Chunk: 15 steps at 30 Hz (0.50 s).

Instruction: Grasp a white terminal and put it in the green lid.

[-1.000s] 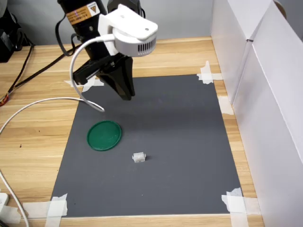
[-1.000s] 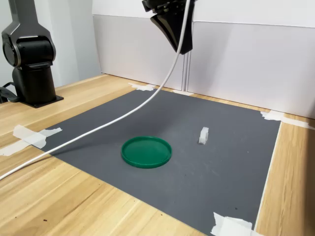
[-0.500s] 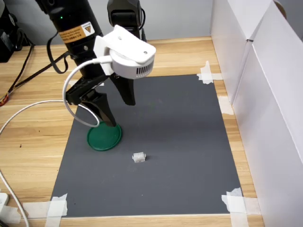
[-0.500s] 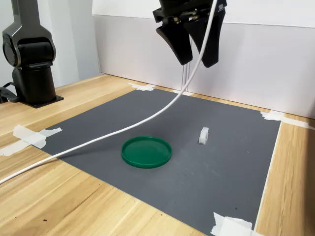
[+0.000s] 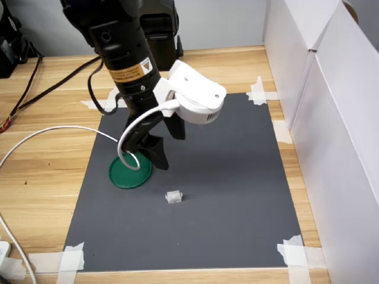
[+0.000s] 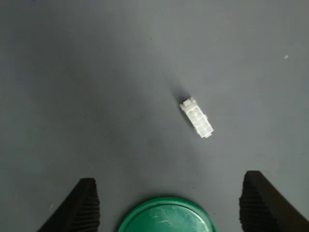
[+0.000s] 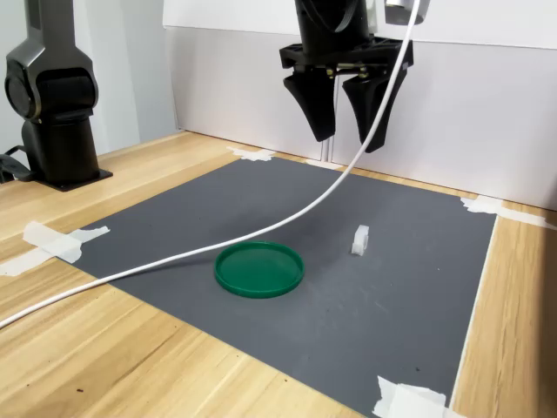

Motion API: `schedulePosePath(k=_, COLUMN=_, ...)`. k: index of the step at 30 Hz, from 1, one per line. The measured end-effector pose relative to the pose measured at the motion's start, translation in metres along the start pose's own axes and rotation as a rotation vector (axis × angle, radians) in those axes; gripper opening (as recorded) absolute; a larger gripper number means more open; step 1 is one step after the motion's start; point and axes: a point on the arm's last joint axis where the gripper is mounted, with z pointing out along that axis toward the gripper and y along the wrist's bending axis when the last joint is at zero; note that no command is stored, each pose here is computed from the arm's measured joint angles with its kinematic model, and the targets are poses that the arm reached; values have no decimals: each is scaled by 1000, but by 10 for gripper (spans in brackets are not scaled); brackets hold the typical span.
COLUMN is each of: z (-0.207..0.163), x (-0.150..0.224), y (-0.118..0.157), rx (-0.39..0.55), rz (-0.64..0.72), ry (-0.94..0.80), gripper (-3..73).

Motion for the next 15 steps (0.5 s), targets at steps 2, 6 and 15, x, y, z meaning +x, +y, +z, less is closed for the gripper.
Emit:
schedulePosePath(k=2, z=3, x=0, y=-2, rx=-1, rz=-5, ry=13, gripper=713)
schedulePosePath(k=6, z=6, x=-4, y=-11, rx=20, rz=-14, ry=13, gripper=704)
schedulePosePath(k=15, z=33, x=-1, y=-22, rx=-24, rz=-51, ry=61, gripper=704)
